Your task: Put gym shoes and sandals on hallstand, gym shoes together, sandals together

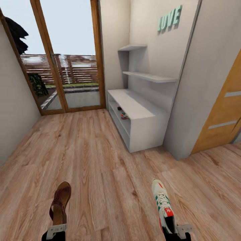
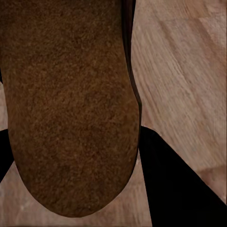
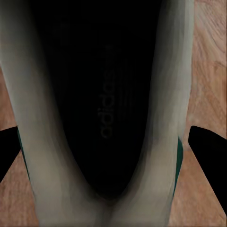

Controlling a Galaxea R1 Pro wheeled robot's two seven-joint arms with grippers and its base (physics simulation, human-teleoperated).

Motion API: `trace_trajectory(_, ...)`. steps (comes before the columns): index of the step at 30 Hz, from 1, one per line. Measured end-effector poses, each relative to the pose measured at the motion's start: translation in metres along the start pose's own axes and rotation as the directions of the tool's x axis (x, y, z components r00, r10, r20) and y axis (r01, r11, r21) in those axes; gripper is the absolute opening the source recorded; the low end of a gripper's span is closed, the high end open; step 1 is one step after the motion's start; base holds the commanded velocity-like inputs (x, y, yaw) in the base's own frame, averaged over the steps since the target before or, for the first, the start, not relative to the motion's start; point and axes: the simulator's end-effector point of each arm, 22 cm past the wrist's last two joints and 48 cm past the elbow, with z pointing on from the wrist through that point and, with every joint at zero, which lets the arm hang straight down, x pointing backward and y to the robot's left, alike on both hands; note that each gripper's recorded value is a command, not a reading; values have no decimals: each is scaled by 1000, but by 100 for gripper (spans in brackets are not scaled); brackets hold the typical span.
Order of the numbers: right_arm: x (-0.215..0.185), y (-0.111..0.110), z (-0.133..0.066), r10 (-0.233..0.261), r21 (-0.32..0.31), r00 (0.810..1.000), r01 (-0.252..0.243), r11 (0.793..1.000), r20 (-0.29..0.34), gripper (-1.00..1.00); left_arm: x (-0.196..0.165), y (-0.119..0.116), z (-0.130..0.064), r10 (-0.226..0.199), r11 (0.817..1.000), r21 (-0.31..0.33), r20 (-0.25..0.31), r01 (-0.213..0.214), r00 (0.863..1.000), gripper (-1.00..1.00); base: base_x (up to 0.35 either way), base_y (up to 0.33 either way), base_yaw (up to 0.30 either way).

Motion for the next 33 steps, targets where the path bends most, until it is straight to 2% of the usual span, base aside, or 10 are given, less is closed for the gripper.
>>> trace_trajectory(14,-7,0,0,-2,0,1000,2,1000,14,-100,-7,1,0,0,1000,-1,14,0,1000,-100,49,305,226)
trace_trajectory(33,-9,0,0,-4,-2,1000,4,1000,19,-100,-9,2,-1,-1,1000,-2,18,1,1000,-100,253,226,255)
